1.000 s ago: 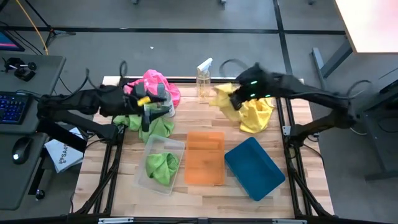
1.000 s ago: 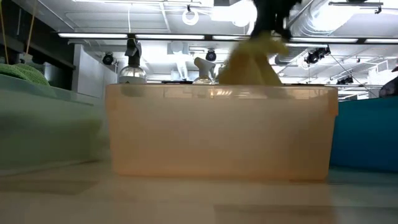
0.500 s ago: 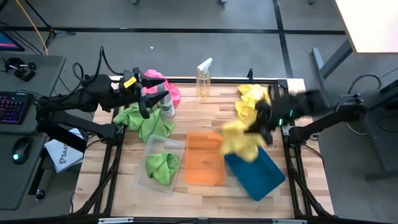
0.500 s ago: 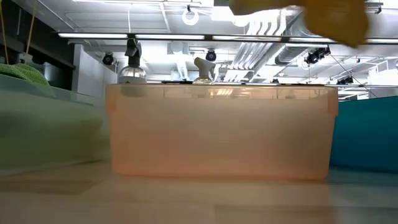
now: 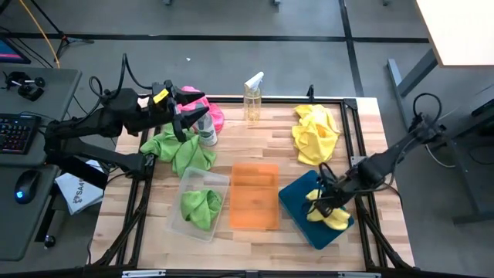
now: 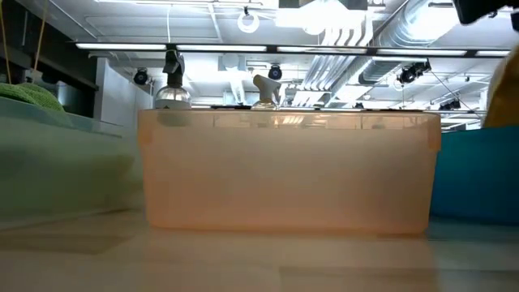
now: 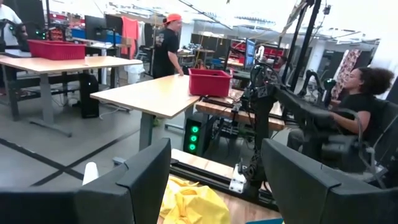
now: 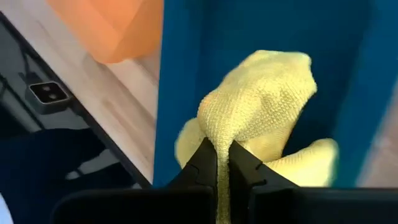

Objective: Sort microfiber towel by color & place in baskets
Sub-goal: Put the yellow towel into the blue bin, then put the pink towel into the orange bin

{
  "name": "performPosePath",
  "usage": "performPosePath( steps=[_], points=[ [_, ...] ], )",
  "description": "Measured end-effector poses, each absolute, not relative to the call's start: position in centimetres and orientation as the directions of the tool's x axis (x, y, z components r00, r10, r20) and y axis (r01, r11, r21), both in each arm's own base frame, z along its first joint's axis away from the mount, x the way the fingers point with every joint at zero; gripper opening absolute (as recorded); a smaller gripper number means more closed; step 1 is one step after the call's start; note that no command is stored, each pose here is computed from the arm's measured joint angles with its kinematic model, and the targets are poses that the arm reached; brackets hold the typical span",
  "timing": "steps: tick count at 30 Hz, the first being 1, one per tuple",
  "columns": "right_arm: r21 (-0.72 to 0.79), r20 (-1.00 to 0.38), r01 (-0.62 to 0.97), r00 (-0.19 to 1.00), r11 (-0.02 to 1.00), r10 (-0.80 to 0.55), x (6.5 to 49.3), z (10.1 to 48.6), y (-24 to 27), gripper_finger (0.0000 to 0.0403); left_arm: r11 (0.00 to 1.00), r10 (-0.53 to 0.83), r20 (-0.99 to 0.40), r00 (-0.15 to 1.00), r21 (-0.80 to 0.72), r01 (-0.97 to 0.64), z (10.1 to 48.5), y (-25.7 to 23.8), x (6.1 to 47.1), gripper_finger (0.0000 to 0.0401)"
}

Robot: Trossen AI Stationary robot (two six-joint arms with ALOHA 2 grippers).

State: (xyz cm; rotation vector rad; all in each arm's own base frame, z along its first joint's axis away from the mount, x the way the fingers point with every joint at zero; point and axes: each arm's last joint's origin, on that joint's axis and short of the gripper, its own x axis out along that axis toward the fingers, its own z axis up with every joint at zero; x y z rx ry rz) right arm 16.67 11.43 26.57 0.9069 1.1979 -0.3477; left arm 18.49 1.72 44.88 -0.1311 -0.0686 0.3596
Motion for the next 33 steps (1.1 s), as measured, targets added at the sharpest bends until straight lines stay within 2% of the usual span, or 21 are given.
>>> performPosePath(
  steps=[5, 9, 15, 21, 24, 27, 30, 33],
  points=[
    [0.389, -0.919, 0.706, 0.343, 0.593, 0.195, 17.5, 23.7, 11.5, 0.0004, 0.927, 0.357, 0.045, 0.933, -0.140, -0.348, 44.9, 1.8, 18.5, 0.0239],
    [0.376, -0.926, 0.737, 0.323, 0.562, 0.195, 18.2, 23.1, 10.8, 0.0028, 0.927, 0.357, 0.048, 0.933, -0.142, -0.347, 44.9, 1.8, 18.5, 0.0239],
    [0.376, -0.926, 0.699, 0.303, 0.609, 0.224, 18.8, 23.6, 9.6, 0.0114, 0.927, 0.357, 0.049, 0.933, -0.142, -0.347, 44.9, 1.8, 18.5, 0.0239],
    [0.431, -0.901, 0.619, 0.256, 0.656, 0.350, 19.3, 25.1, 8.9, 0.0205, 0.927, 0.356, 0.048, 0.933, -0.145, -0.346, 44.9, 1.8, 18.5, 0.0239],
    [0.437, -0.897, 0.606, 0.244, 0.664, 0.368, 19.5, 25.9, 8.4, 0.0234, 0.927, 0.356, 0.048, 0.933, -0.144, -0.346, 44.9, 1.8, 18.5, 0.0239],
    [0.441, -0.897, 0.595, 0.279, 0.671, 0.343, 19.9, 26.8, 7.8, 0.0247, 0.927, 0.356, 0.037, 0.934, -0.141, -0.347, 44.8, 1.7, 18.5, 0.0239],
    [0.436, -0.895, 0.579, 0.360, 0.690, 0.263, 20.5, 27.8, 7.0, 0.0249, 0.907, 0.372, -0.039, 0.928, -0.198, -0.372, 44.3, 2.1, 18.3, 0.0239],
    [0.414, -0.884, 0.574, 0.437, 0.706, 0.163, 21.2, 28.9, 5.9, 0.0250, 0.823, 0.429, -0.252, 0.868, -0.286, -0.490, 43.4, 3.3, 17.7, 0.0239]
  ],
)
